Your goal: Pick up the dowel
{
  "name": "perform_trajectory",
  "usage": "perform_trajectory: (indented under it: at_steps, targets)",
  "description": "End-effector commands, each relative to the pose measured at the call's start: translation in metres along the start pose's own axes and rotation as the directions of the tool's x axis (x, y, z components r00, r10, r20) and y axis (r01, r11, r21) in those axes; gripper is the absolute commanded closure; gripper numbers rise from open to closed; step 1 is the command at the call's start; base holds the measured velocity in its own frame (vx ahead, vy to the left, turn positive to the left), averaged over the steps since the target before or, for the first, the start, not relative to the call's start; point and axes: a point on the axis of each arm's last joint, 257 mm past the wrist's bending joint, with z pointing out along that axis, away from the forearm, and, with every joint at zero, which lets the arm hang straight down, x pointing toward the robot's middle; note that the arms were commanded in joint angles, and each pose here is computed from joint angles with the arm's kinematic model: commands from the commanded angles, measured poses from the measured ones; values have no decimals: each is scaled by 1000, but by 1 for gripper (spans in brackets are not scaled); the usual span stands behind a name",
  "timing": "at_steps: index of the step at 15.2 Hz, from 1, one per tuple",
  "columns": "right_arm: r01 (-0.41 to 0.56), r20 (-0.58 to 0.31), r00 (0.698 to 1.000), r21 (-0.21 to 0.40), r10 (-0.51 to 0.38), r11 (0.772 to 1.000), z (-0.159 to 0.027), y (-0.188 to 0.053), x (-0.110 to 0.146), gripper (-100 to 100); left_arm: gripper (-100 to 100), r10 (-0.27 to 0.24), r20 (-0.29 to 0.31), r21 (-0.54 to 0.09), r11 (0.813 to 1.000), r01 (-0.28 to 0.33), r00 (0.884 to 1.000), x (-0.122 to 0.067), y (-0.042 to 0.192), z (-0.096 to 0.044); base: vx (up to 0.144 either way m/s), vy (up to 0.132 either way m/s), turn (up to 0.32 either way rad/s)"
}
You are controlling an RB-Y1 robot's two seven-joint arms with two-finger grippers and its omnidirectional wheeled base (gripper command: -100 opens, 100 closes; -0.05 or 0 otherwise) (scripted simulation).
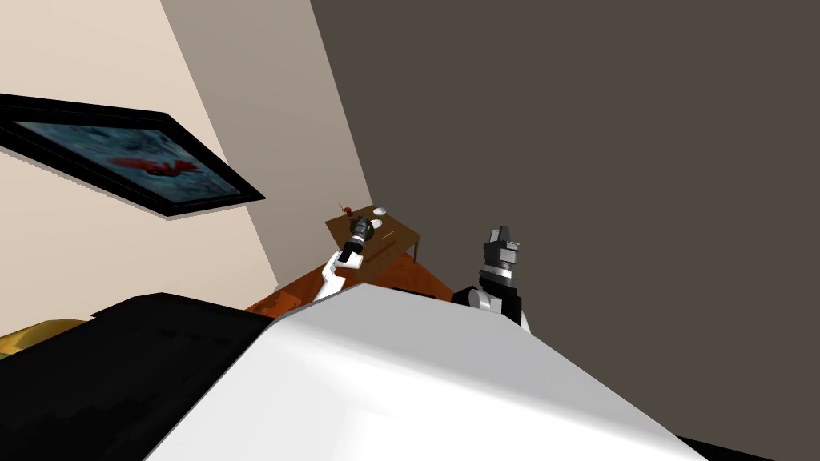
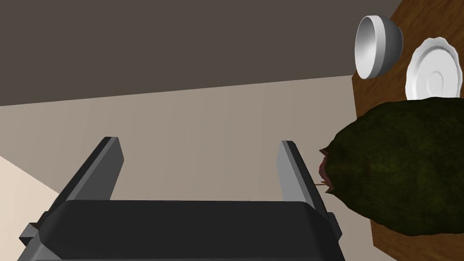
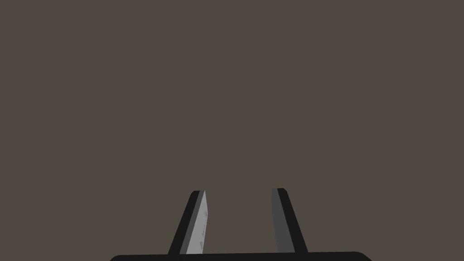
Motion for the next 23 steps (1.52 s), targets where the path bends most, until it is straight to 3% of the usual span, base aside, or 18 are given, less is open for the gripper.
perform_trajectory:
  at_steps: [1,2,3,5,6,8,11,14,15,17,18,21,22,23]
  targets:
    - [0,0,1000,0,0,1000,0,0,0,0,-100,-10,16,-57,998,11,1000,-8,21,7,17,-19,-47]
    - [0,0,1000,0,0,1000,0,0,0,0,-100,-10,17,-59,998,11,1000,-8,22,7,13,-13,-21]
    - [0,0,1000,0,0,1000,0,0,0,0,-100,-23,37,-97,995,27,999,-19,32,15,15,-21,-56]
    - [0,0,1000,0,0,1000,0,0,0,0,-100,-23,41,-122,992,27,999,-21,45,12,13,-18,-33]
    - [0,0,1000,0,0,1000,0,0,0,0,-100,-37,65,-150,988,47,997,-33,51,20,15,-23,-43]
    - [0,0,1000,0,0,1000,0,0,0,0,-100,-36,71,-184,982,49,997,-35,68,17,17,-22,-36]
    - [0,0,1000,0,0,1000,0,0,0,0,-100,-69,133,-259,960,102,989,-62,92,28,17,-28,-63]
    - [0,0,1000,0,0,1000,0,0,0,0,-100,-66,144,-303,947,107,987,-65,113,21,15,-23,-20]
    - [0,0,1000,0,0,1000,0,0,0,0,-100,-83,180,-335,932,141,980,-77,123,25,11,-19,-37]
    - [0,0,1000,0,0,1000,0,0,0,0,-100,-81,187,-359,922,144,979,-79,135,20,13,-20,-45]
    - [0,0,1000,0,0,1000,0,0,0,0,-100,-99,224,-384,906,181,970,-91,143,24,13,-21,-53]
    - [0,0,1000,0,0,1000,0,0,0,0,-100,-95,232,-410,893,186,968,-92,157,18,13,-19,-22]
    - [0,0,1000,0,0,1000,0,0,0,0,-100,-113,272,-434,872,227,956,-103,165,20,8,-20,-42]
    - [0,0,1000,0,0,1000,0,0,0,0,-100,-109,279,-454,861,231,954,-105,176,15,10,-25,-57]
